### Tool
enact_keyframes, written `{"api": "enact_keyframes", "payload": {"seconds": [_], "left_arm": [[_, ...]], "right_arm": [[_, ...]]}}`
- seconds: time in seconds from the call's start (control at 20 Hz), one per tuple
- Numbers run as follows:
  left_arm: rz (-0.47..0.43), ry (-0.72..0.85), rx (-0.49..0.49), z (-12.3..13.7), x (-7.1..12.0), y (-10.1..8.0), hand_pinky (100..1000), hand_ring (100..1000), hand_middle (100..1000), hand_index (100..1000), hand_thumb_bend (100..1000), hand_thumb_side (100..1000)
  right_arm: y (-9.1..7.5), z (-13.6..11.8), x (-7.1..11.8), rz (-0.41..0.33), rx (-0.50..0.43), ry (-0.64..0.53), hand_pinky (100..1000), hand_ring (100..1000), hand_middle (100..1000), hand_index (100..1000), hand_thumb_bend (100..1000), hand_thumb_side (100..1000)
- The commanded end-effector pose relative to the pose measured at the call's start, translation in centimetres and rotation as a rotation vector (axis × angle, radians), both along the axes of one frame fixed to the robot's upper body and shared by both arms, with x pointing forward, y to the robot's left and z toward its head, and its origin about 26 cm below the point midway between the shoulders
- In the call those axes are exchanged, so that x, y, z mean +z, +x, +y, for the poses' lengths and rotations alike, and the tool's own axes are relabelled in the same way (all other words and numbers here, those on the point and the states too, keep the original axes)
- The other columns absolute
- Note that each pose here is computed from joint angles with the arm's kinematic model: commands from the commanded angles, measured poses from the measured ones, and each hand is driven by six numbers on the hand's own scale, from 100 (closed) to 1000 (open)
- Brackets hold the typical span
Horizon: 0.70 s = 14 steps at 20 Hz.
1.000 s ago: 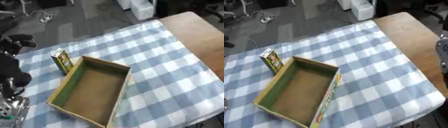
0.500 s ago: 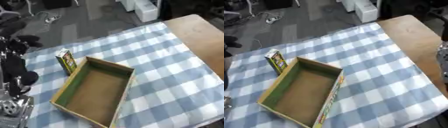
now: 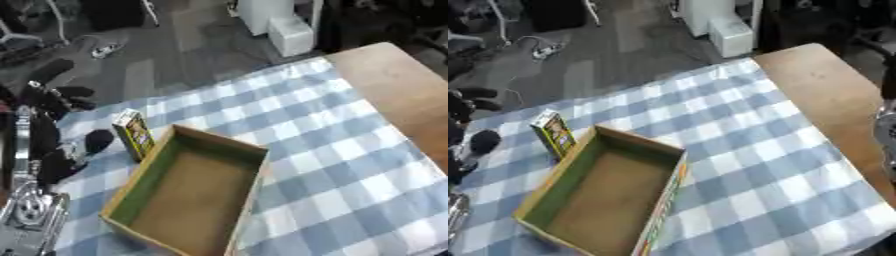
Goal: Pick up objects on the table and place them in the box.
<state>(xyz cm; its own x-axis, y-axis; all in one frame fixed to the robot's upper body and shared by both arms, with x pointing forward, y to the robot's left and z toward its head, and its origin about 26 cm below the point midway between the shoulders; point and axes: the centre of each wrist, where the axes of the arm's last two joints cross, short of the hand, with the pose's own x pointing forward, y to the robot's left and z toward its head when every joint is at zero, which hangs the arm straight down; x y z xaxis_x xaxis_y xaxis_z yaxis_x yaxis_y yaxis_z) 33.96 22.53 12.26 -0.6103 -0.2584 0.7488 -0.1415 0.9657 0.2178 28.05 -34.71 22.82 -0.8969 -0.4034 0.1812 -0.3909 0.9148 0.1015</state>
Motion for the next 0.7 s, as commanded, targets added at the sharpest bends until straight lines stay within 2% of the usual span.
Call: {"api": "enact_keyframes", "payload": {"seconds": [0.05,0.7], "left_arm": [[0.024,0.068,0.051,1.2,0.7,1.0,493,607,793,873,1000,554],[0.161,0.103,0.164,0.7,-0.3,3.4,497,617,804,891,1000,554]], "right_arm": [[-0.2,-0.1,0.8,-0.009,0.002,-0.025,441,395,441,508,100,1000],[-0.2,-0.1,1.0,0.01,0.009,-0.022,438,387,432,504,100,1000]]}}
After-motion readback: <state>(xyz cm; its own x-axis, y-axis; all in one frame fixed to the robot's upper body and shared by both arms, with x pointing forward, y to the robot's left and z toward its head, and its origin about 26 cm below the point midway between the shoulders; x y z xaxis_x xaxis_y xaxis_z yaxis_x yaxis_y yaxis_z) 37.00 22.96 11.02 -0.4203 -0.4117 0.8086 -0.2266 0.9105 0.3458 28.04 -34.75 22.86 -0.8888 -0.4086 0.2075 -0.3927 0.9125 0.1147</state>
